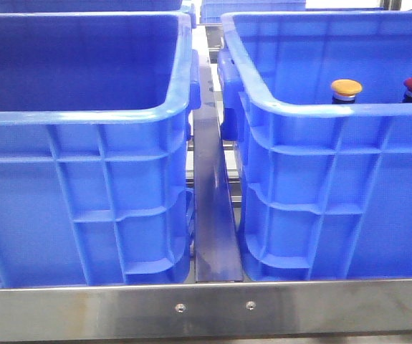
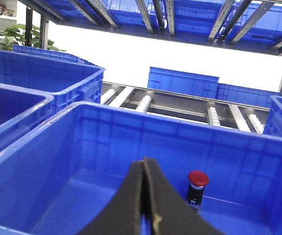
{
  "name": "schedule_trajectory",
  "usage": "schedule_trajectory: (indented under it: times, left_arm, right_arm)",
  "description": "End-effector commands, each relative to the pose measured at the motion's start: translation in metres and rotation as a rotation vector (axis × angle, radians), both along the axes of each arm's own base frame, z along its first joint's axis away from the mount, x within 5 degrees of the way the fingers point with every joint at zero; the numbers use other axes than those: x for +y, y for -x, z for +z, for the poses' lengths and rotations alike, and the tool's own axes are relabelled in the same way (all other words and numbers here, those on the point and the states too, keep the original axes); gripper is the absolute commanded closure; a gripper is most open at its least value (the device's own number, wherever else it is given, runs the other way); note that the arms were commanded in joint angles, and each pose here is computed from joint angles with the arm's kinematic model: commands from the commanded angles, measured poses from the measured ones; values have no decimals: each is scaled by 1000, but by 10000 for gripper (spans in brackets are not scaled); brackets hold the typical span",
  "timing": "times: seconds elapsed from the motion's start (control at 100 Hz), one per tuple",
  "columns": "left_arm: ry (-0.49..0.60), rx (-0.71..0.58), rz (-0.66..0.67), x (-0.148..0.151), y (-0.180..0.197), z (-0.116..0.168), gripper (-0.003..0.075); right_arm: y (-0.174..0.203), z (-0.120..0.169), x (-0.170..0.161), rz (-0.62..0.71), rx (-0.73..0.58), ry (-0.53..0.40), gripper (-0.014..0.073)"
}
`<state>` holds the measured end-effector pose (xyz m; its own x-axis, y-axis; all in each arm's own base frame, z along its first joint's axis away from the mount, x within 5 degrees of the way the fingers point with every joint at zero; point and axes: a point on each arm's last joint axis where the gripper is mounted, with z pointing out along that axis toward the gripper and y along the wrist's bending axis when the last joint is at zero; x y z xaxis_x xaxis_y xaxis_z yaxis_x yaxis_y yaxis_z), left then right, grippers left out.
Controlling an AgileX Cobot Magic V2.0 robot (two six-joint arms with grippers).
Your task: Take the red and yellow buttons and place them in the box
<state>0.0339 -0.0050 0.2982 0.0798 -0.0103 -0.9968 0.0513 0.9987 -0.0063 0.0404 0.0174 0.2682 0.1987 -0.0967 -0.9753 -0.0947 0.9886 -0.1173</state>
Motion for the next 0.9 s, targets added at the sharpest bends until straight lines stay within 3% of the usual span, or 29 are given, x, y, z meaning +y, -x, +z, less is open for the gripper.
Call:
schedule_trajectory:
  times: [0.0, 0.7, 0.89]
  left_arm:
    - [19, -97, 12, 1, 2, 15, 741]
    - [19, -97, 12, 1, 2, 15, 741]
    - [21, -86, 22, 2, -5, 0, 741]
  right_arm:
    - [4, 9, -1, -16, -44, -8, 664]
    - [4, 9, -1, -15, -44, -9, 664]
    - [4, 8, -1, -13, -43, -8, 664]
